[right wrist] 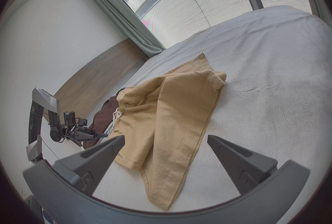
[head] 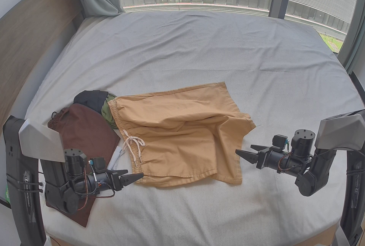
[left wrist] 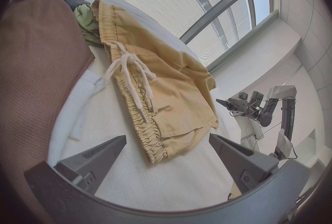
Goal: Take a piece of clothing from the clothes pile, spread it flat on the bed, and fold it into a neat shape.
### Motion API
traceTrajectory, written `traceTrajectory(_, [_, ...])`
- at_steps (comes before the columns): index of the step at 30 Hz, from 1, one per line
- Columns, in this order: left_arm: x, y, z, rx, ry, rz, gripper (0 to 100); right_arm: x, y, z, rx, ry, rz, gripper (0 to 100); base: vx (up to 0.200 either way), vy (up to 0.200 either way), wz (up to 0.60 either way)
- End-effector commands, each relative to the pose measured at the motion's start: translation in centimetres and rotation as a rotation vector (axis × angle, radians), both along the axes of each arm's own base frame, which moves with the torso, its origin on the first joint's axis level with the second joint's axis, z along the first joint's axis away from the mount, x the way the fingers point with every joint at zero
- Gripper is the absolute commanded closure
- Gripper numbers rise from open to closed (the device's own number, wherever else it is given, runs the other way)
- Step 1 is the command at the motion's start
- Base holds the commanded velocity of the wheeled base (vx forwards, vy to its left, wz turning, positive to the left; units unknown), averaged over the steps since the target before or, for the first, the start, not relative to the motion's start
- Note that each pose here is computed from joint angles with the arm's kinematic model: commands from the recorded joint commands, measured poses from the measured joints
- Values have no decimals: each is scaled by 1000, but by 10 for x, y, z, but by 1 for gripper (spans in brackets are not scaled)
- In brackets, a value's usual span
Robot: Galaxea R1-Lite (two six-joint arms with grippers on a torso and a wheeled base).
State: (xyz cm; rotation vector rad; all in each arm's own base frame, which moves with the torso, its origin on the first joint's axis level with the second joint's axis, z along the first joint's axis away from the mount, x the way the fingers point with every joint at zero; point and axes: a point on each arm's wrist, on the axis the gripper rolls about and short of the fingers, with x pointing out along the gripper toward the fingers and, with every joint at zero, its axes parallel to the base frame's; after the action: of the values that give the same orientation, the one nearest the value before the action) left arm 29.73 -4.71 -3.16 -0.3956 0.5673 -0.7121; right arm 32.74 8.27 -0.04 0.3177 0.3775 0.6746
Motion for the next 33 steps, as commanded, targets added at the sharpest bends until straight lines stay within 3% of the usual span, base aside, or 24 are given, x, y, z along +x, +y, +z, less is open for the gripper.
traceTrajectory(1, [0,-4,-9,-6,33,-9,0,0,0,1,1,-4,0,0,0,0,0])
traceTrajectory(30, [5,-28,-19,-40,100,10,0,3,-2,-1,0,-7,-5,0,0,0,0])
traceTrajectory(31, [5,-28,-19,-40,100,10,100,3,-2,-1,0,-7,-5,0,0,0,0])
traceTrajectory(33, [4,-28,-21,-38,107,12,100,3,-2,-2,-1,-4,-5,0,0,0,0])
